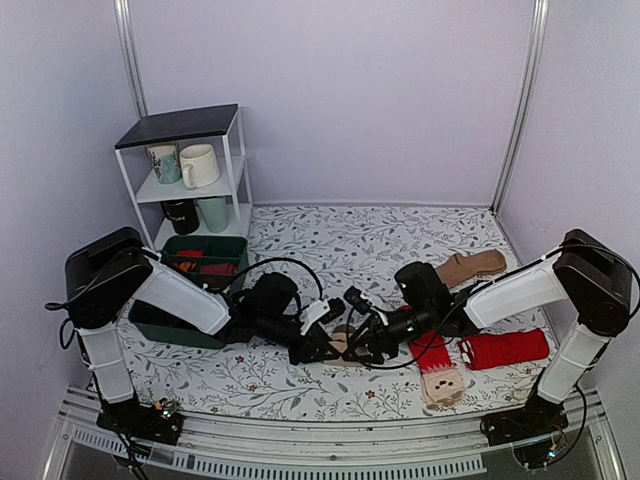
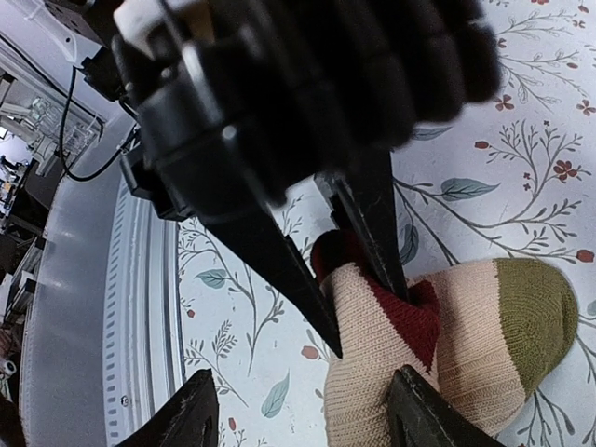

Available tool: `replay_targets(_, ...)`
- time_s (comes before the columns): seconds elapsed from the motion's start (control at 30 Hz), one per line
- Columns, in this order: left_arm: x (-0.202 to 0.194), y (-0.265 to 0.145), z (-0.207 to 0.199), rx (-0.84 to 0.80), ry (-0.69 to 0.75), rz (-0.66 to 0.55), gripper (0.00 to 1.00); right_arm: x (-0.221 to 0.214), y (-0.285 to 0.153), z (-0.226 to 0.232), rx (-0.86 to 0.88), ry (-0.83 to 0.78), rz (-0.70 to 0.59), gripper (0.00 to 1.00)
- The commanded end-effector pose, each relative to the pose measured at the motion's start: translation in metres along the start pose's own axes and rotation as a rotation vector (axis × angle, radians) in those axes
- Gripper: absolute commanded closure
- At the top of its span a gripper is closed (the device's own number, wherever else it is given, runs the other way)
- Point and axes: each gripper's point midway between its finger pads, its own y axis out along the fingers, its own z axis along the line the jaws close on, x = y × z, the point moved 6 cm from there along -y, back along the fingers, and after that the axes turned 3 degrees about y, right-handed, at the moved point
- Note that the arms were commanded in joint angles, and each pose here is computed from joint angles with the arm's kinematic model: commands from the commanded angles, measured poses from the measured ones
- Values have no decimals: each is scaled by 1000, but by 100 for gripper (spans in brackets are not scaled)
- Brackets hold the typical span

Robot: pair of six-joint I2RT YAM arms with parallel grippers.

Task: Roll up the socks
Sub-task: Roll a pair of socks at the center of the board.

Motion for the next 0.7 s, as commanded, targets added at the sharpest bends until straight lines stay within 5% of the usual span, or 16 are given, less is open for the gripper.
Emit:
replay_targets(0.0,-103,0,-2,20,-208,392,100,-12,10,-2,-7,34,26,39)
replay_targets(0.4,-103,0,-1,22,-202,392,100,-17,8,-21,-178,24,7,34)
replay_targets(0.67,-103,1,0,24,-201,390,100,-23,16,-18,-118,56,30,48)
